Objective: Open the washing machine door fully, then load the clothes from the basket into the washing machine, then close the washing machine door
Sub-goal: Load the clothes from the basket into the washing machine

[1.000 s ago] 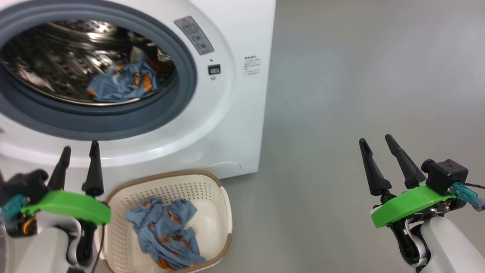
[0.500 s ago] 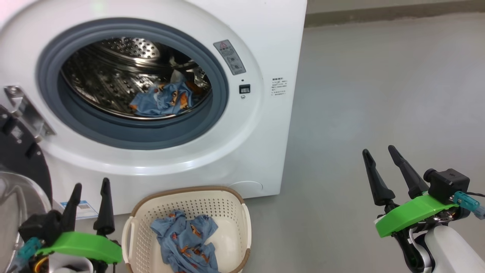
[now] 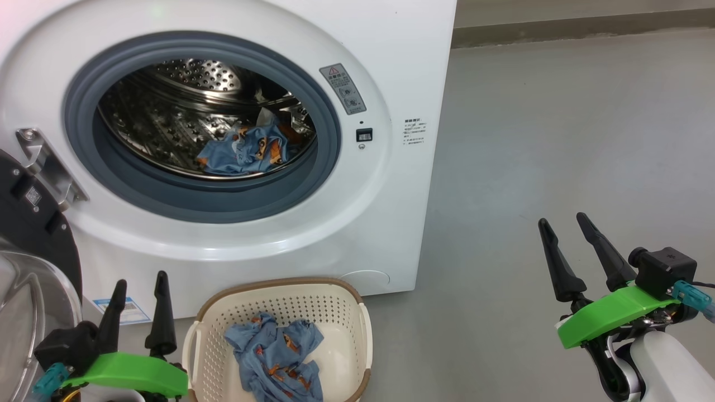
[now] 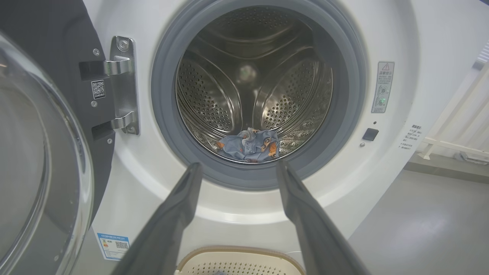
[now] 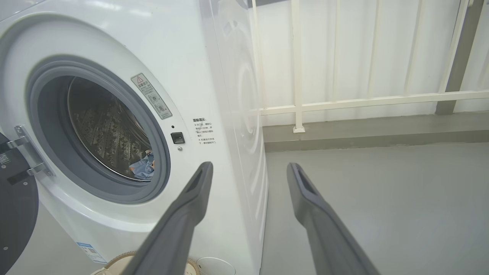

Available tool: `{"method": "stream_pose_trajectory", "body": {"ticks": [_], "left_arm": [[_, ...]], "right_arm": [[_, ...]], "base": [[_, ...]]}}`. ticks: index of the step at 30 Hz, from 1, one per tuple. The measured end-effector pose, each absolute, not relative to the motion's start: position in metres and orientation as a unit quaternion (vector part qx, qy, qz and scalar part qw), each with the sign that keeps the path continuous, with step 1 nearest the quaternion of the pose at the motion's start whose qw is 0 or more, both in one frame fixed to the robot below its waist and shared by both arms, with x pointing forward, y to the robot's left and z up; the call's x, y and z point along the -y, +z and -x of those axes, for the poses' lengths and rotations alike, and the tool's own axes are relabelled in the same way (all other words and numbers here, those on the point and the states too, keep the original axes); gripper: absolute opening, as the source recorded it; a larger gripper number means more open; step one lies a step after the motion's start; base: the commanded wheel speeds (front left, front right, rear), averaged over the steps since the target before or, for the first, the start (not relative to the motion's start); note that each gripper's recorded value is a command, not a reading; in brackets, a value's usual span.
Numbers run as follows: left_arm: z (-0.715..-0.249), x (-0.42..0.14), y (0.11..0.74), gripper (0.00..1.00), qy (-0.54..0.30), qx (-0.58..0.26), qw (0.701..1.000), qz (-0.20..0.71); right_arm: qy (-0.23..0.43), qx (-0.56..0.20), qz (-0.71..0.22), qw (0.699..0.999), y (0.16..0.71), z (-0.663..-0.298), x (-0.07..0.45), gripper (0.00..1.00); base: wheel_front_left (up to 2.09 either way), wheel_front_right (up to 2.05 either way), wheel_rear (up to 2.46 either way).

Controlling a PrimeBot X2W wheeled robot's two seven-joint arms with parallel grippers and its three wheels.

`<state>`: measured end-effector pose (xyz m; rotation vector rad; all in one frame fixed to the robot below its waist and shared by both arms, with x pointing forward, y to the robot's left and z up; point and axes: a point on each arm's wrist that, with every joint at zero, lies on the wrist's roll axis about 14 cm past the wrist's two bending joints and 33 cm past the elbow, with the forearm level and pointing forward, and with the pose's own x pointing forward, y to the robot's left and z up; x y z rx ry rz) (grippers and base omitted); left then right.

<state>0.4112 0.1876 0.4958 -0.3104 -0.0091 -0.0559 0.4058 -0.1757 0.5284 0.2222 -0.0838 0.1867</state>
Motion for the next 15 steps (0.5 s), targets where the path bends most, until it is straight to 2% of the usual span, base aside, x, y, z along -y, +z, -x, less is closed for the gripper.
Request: {"method": "stream_pose_trajectory", "body": {"ticks": [15], "left_arm": [[-0.4103, -0.184, 0.4968, 1.0, -0.031, 0.007, 0.988, 0.152]], "right_arm": [[0.098, 0.04, -0.107, 0.989, 0.5282, -0.4058, 0.1735, 1.0]], "base": [[0.0, 0.0, 0.0]]}}
